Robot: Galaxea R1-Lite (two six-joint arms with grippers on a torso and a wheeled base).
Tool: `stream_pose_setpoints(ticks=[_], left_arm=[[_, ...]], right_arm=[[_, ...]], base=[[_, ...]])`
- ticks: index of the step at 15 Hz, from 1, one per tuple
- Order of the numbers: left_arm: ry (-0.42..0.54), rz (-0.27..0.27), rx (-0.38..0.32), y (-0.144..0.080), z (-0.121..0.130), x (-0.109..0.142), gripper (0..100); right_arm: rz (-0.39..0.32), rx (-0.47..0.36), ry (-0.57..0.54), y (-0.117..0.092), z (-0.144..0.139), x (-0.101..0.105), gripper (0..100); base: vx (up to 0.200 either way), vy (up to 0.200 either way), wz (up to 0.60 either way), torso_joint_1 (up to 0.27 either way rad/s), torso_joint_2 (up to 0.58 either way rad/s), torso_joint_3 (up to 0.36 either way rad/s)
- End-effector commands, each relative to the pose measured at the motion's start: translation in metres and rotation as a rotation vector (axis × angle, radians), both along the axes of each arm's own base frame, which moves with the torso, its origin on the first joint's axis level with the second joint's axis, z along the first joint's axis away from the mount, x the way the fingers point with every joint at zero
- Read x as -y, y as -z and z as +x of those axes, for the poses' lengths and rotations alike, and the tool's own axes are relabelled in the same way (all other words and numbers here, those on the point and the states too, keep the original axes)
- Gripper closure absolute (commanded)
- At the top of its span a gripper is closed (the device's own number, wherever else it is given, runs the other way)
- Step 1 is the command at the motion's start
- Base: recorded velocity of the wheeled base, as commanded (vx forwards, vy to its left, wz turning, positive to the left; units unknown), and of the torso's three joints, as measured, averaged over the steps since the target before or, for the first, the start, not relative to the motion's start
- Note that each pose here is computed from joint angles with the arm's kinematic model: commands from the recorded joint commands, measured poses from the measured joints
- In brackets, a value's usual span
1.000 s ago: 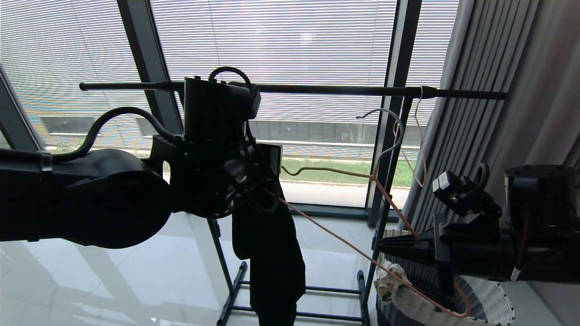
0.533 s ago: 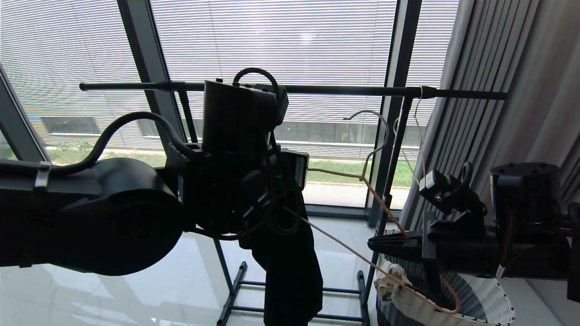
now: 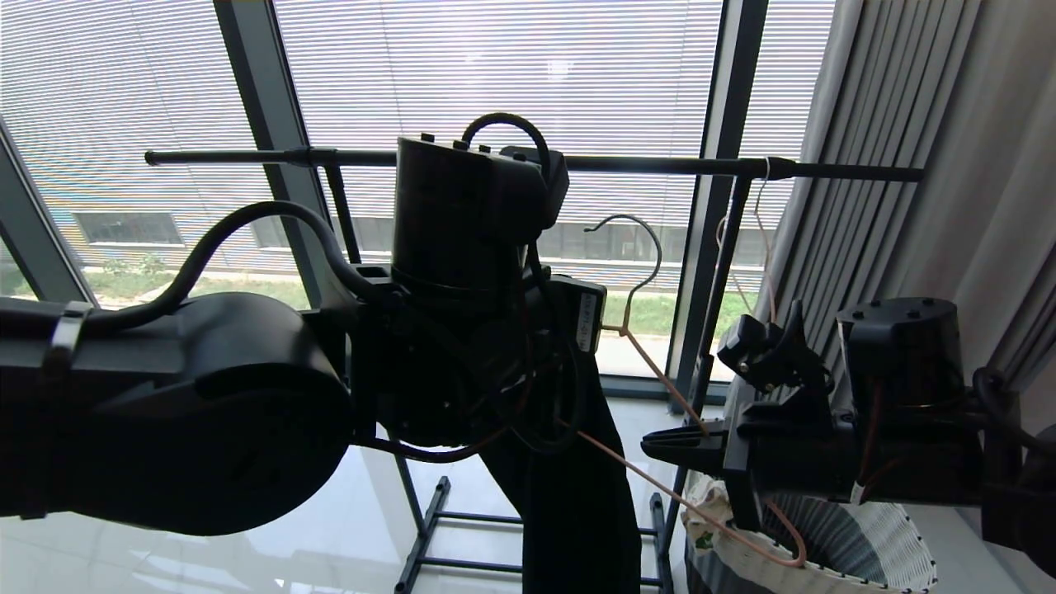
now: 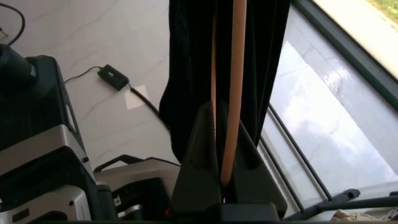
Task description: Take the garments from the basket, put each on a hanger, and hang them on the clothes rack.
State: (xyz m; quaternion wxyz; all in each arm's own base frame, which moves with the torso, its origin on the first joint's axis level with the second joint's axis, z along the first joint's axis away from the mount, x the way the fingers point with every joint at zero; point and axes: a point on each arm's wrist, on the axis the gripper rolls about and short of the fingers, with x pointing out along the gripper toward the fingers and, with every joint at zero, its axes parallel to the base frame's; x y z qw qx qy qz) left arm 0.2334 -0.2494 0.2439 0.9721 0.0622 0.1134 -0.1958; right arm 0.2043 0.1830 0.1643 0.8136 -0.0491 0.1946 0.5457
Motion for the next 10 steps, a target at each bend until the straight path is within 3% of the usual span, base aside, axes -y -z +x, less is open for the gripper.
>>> stream_pose_setpoints(ticks=[1,5,10], left_arm=[[0.019,-0.004,0.002,-0.0008,-0.0047,0.0048,100],[0.072,-0.012,-0.003,-0.0025,-0.0098,0.0065,100],[0.067,-0.009,-0.006,-0.0010,-0.0099,0.0056,100]], right_arm=[[-0.010,-0.006,-0.002,0.0033,0.0020,-0.0060,100],[-0.012,0.000,0.019,0.0022,0.0037,-0.0053,100],[-0.029,0.019,0.097,0.0014,0.0080,-0.0005,100]], base=[[0.000,0.000,0.00,0.000,0.00,0.000],[0.000,0.000,0.00,0.000,0.00,0.000],[0.000,0.000,0.00,0.000,0.00,0.000]])
